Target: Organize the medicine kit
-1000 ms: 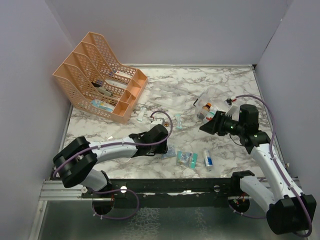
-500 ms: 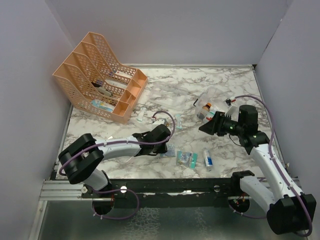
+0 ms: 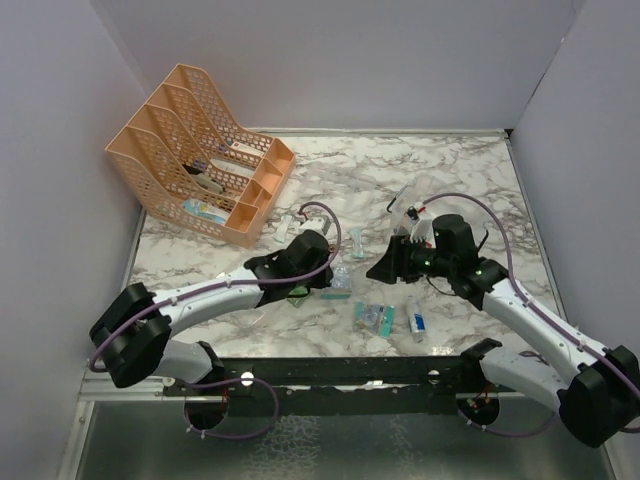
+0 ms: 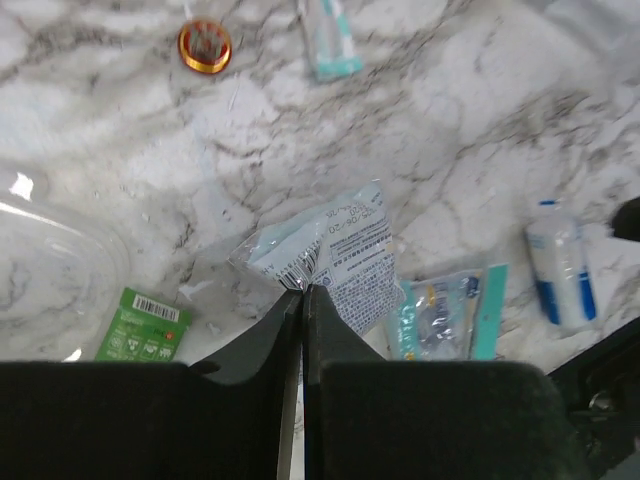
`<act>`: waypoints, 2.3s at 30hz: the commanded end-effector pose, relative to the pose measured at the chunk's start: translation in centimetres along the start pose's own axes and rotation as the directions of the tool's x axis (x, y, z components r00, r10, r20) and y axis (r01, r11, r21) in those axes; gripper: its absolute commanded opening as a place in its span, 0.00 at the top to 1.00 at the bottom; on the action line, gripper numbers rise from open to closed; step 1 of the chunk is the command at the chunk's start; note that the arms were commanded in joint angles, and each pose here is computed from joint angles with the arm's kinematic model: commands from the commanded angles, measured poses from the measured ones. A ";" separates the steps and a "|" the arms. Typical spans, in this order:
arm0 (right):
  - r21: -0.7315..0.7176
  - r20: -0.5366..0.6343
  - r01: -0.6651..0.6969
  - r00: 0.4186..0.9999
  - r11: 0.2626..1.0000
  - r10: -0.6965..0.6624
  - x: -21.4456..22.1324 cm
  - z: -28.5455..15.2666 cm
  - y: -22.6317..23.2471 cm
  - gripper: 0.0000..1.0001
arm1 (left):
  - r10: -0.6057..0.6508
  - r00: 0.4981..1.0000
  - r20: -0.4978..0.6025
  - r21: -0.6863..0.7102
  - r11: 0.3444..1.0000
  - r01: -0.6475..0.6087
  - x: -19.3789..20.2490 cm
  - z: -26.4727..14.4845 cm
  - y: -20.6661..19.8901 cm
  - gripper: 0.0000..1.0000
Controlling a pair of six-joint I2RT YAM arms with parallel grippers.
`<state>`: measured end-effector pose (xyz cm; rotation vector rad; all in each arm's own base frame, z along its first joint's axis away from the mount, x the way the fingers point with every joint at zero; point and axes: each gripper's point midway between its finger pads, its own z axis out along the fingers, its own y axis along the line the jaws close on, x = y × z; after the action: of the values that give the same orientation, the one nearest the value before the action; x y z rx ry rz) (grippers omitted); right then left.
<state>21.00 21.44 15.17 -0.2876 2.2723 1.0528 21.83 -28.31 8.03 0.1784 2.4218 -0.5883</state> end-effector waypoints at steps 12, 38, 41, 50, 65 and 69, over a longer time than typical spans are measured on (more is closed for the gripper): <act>-0.227 0.298 0.052 0.955 0.973 0.019 -7.3 -1.3 7.5 0.31 | 0.041 0.918 0.395 0.355 0.915 -0.193 -12.8 -12.3 -7.9 0.97; -0.447 0.255 0.042 0.963 0.894 0.082 -8.2 -2.0 11.8 0.76 | 0.069 0.896 0.439 0.444 0.850 -0.283 -12.8 -14.7 -9.6 0.94; -0.425 0.267 0.041 0.960 0.904 0.082 -8.3 -2.0 11.5 0.91 | 0.070 0.893 0.444 0.411 0.870 -0.272 -12.9 -14.5 -8.9 0.80; -0.153 0.378 0.040 0.926 0.987 0.021 -11.1 -2.9 8.3 0.99 | 0.147 0.887 0.437 -0.013 0.987 -0.157 -13.7 -12.2 -0.6 0.50; 0.583 0.521 -0.247 0.845 0.774 -0.123 -17.0 -10.4 -2.9 0.99 | 0.248 0.887 0.390 -0.081 0.969 -0.235 -13.0 -11.9 0.9 0.43; 0.672 0.518 -0.314 0.846 0.671 -0.123 -17.2 -12.3 -5.9 0.99 | 0.235 0.893 0.384 -0.067 0.972 -0.227 -12.4 -11.6 1.0 0.43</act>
<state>31.61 13.61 29.84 0.2885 1.9473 0.4430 25.54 -22.33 22.96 0.3148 2.0083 -0.4340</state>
